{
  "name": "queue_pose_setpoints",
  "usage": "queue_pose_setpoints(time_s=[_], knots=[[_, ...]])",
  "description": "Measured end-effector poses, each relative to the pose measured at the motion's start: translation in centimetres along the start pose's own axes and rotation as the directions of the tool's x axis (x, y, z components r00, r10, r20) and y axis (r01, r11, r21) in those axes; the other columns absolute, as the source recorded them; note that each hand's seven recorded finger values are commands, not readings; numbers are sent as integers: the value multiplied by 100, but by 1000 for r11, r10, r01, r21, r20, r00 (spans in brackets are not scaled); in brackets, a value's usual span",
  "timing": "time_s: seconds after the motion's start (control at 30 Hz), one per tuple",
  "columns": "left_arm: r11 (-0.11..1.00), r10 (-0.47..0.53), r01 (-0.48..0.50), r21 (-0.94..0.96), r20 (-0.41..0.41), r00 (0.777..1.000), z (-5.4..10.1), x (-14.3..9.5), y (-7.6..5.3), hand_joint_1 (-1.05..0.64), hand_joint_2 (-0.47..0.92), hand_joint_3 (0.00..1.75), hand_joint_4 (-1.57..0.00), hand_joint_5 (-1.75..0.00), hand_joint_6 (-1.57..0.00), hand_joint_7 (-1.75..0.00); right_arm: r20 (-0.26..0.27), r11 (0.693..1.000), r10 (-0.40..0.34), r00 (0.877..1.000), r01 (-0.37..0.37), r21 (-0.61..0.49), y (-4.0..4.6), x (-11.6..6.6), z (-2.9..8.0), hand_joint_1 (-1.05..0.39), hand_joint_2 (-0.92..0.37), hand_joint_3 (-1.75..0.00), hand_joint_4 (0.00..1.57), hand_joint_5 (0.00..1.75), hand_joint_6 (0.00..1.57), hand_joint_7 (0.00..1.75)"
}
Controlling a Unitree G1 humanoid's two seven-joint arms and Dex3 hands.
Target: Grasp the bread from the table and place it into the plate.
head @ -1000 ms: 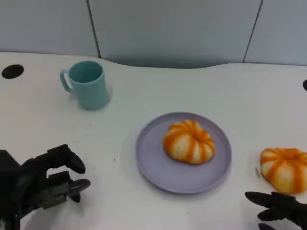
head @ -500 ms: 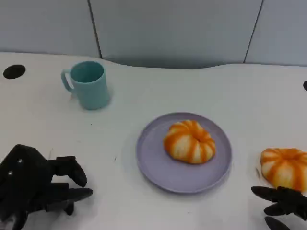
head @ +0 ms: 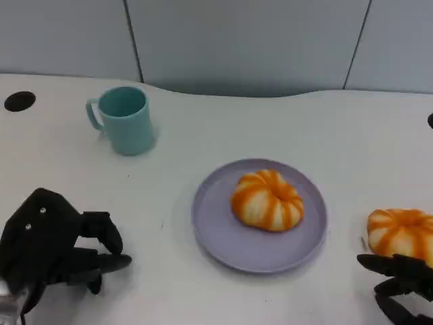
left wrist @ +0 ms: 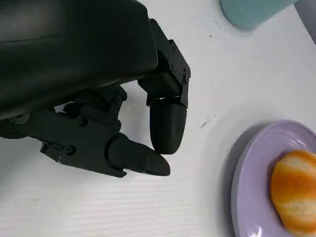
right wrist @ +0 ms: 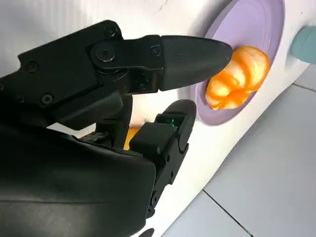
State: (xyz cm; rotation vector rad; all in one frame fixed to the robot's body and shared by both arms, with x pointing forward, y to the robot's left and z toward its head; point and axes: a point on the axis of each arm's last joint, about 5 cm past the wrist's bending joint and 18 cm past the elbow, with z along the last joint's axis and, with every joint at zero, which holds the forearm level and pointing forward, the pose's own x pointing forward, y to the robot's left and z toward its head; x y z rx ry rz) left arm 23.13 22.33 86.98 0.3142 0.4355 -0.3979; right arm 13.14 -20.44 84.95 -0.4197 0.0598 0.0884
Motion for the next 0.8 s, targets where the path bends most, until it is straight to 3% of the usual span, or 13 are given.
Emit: queue_pose_setpoints(time_s=[0.5, 0.8], knots=[[1000, 7, -7, 2, 14, 1000, -21, -29, -13, -34, 92, 4, -72, -175, -59, -175, -4, 1000, 1, 1000, -1, -9, -10, -20, -8, -42, -92, -47, 46, 109, 78, 9], [997, 31, -27, -73, 49, 998, -152, -222, -111, -36, 92, 10, -68, -175, -54, -175, 1, 1000, -2, 1000, 2, -9, -11, -72, 25, -41, -92, -47, 44, 104, 76, 9]])
